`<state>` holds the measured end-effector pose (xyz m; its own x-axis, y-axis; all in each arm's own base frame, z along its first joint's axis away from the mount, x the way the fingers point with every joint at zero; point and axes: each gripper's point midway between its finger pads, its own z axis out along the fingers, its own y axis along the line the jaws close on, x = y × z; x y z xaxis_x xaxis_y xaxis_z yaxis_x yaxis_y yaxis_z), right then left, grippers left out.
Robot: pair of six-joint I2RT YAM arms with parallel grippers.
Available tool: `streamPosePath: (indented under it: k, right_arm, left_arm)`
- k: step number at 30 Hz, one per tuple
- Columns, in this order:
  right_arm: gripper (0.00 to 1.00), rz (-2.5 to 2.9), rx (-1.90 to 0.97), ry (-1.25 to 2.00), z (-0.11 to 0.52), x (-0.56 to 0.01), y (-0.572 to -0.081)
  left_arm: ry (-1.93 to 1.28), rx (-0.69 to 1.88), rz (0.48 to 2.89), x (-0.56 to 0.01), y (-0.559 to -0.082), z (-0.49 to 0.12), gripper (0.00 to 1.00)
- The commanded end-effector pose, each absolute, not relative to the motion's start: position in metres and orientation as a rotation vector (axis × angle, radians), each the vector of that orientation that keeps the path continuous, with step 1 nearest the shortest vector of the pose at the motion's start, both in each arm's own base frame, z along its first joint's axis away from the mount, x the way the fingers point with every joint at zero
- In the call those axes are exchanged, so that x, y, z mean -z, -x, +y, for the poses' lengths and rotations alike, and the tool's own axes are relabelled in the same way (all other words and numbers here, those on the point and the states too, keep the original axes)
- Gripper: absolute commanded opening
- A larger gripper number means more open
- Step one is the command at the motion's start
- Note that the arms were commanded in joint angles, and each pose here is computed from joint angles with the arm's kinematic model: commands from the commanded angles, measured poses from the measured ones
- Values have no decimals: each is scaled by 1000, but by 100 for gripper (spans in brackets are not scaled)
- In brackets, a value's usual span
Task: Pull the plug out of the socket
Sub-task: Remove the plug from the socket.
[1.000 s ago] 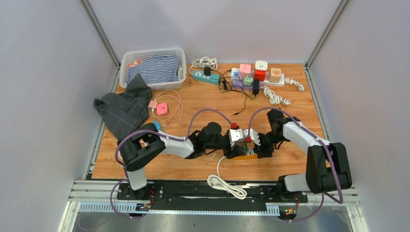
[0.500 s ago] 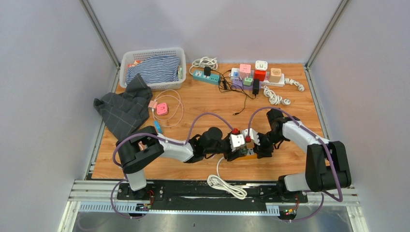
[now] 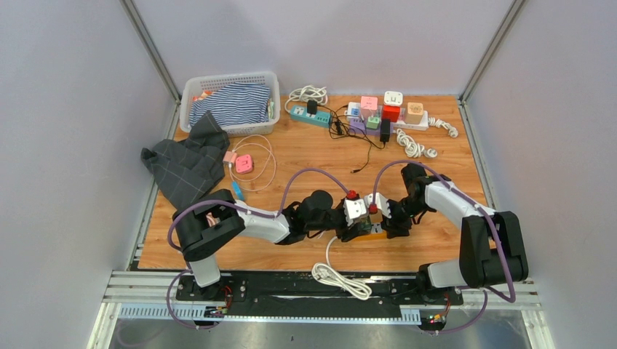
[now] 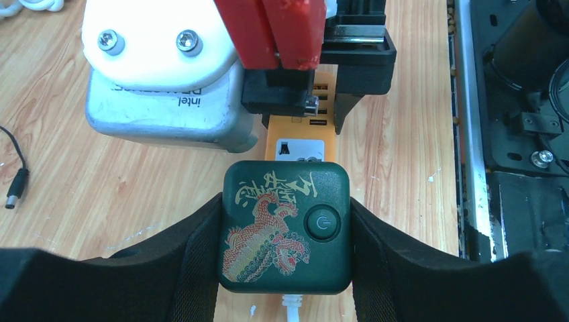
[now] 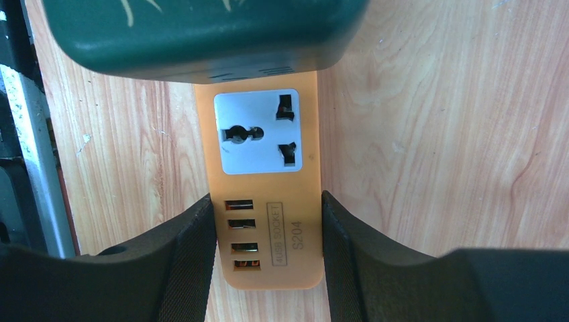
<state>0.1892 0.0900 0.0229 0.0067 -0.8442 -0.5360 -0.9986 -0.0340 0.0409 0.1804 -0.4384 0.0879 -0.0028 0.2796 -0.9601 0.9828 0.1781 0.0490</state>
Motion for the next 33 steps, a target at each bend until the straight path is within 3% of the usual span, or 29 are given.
streamPosePath:
  k: [1, 5, 12, 19, 28, 33]
  right_arm:
    - [0, 2054, -577, 1937, 71, -6, -180]
    - [0, 2050, -583, 1932, 73, -6, -181]
    - [0, 2055, -604, 1924, 74, -6, -178]
    - [0, 2058, -602, 1918, 74, -7, -178]
    - [0, 2073, -610, 1922, 73, -6, -177]
    - [0, 2092, -613, 1926, 71, -4, -176]
  left_arm:
    - [-1250, 933, 1538, -81, -177, -434, 0]
    - [-1272, 810, 1499, -77, -184, -431, 0]
    - [-1219, 948, 1571, -78, -184, -433, 0]
    - [-1381, 712, 1397, -71, -166, -437, 0]
    - [-1225, 960, 1570, -77, -177, -437, 0]
    - [-1238, 887, 1550, -73, -183, -435, 0]
